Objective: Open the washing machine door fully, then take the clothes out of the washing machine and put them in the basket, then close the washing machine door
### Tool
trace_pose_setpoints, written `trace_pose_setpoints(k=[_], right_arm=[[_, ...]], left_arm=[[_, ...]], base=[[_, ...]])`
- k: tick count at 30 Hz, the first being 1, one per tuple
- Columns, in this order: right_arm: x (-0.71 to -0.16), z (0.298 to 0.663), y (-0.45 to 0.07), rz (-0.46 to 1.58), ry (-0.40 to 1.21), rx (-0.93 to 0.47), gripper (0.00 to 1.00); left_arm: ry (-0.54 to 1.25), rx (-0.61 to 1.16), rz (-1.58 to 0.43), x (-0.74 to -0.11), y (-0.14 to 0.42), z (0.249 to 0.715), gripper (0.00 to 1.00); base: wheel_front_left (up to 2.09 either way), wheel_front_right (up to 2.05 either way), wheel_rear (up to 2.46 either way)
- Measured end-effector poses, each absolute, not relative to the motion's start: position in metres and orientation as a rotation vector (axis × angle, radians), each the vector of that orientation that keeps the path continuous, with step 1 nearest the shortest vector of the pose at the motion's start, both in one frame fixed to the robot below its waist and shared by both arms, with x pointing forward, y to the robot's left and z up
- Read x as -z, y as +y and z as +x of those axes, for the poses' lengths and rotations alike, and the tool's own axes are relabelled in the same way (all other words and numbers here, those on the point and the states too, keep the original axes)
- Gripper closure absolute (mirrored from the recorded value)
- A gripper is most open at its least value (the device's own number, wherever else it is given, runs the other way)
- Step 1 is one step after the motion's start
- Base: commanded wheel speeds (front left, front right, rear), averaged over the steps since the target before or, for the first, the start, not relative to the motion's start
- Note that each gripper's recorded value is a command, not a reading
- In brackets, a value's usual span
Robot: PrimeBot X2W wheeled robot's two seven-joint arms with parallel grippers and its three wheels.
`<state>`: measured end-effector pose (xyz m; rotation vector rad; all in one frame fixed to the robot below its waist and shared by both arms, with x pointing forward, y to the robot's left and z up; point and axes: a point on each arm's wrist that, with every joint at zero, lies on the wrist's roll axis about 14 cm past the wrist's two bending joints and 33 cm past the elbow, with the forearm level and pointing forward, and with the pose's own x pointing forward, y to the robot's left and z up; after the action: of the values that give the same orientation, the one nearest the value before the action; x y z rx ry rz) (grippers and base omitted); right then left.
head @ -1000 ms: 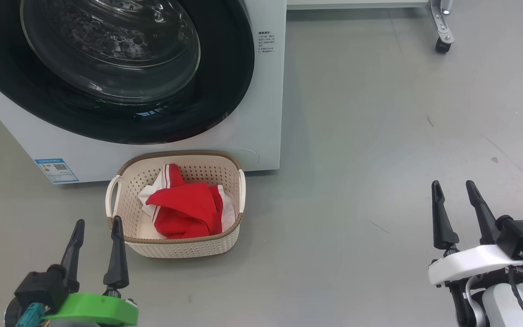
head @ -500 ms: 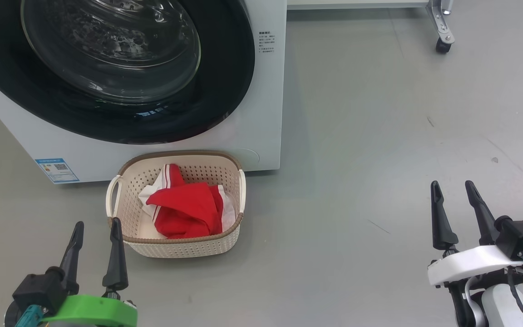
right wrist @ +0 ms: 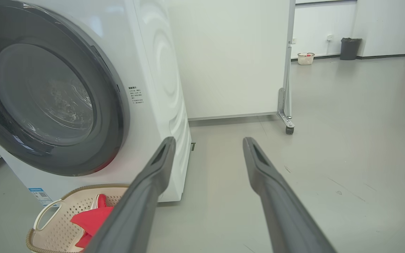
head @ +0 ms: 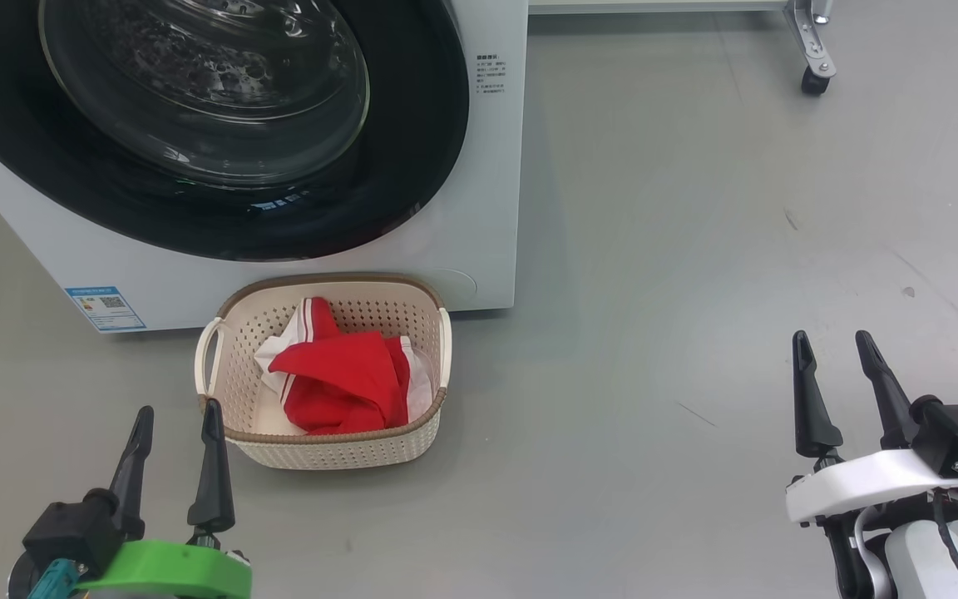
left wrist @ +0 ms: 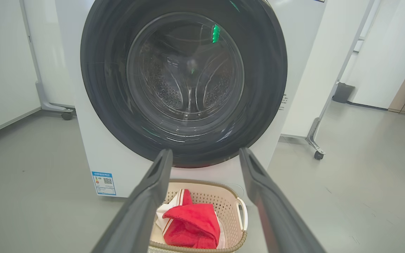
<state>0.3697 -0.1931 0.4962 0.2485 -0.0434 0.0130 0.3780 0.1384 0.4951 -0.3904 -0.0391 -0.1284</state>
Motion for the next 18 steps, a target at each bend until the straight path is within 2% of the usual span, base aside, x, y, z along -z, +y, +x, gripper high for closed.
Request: trace_pose_setpoints(k=[13, 14, 18], right_arm=[[-0.495, 0.37, -0.191, 0.257, -0.041, -0.01, 0.0], [-0.493, 0.37, -0.191, 0.258, -0.037, -0.009, 1.0], [-0.472, 0.361, -0.186, 0.279, 0.029, 0.003, 1.0]], left_arm=[[-0.038, 0.119, -0.39, -0.494, 0.142, 0.379, 0.0], [-0.036, 0.118, -0.39, -0.493, 0.141, 0.379, 1.0], [0.021, 0.11, -0.405, -0.476, 0.136, 0.373, 1.0]], base=[[0.0, 0.0, 0.0], [0.0, 0.0, 0.0], [0.0, 0.0, 0.0]])
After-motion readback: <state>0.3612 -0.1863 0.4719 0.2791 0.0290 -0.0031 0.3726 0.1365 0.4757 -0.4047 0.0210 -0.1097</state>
